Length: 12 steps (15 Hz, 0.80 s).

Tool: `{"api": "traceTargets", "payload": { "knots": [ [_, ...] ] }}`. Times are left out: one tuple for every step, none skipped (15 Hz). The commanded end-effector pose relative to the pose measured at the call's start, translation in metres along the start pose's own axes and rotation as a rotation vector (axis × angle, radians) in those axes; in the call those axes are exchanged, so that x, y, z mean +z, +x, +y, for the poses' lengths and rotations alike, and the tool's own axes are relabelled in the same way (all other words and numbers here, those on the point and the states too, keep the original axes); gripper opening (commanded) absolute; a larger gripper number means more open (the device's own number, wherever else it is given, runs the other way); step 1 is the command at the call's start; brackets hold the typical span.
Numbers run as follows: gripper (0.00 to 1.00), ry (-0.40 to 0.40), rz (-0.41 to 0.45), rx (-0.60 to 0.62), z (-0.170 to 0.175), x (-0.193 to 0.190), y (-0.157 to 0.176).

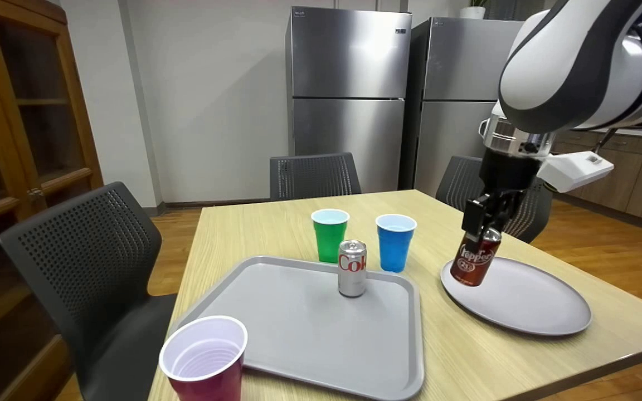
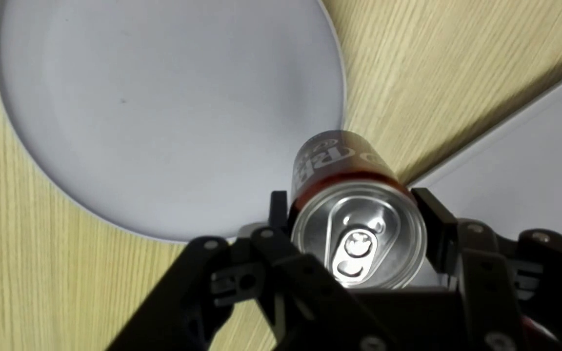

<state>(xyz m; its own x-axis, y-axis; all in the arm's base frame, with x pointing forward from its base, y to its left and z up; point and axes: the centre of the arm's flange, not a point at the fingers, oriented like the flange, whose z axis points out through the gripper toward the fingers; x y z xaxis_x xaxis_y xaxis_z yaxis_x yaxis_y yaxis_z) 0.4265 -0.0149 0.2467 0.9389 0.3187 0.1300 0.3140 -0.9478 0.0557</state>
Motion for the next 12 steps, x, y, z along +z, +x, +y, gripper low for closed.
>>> {"api": "traceTargets", "payload": {
  "knots": [
    [0.38,0.015,-0.013,-0.043,-0.023,-0.014,-0.001],
    [0.38,0.017,-0.017,-0.050,-0.028,-0.014,0.000],
    [0.38,0.020,-0.023,-0.049,-0.033,-0.014,0.001],
    [0.38,0.021,-0.024,-0.048,-0.038,-0.013,0.002],
    [0.38,0.023,-0.027,-0.043,-0.044,-0.012,0.003],
    [0.38,0.023,-0.028,-0.040,-0.048,-0.012,0.004],
    [0.38,0.026,-0.029,-0.041,-0.054,-0.012,0.005],
    [0.38,0.029,-0.028,-0.041,-0.059,-0.011,0.006],
    [0.38,0.029,-0.028,-0.042,-0.065,-0.011,0.007],
    [0.38,0.031,-0.027,-0.043,-0.071,-0.011,0.009],
    [0.38,0.031,-0.028,-0.047,-0.078,-0.010,0.010],
    [0.38,0.032,-0.026,-0.049,-0.083,-0.009,0.011]
  ]
}}
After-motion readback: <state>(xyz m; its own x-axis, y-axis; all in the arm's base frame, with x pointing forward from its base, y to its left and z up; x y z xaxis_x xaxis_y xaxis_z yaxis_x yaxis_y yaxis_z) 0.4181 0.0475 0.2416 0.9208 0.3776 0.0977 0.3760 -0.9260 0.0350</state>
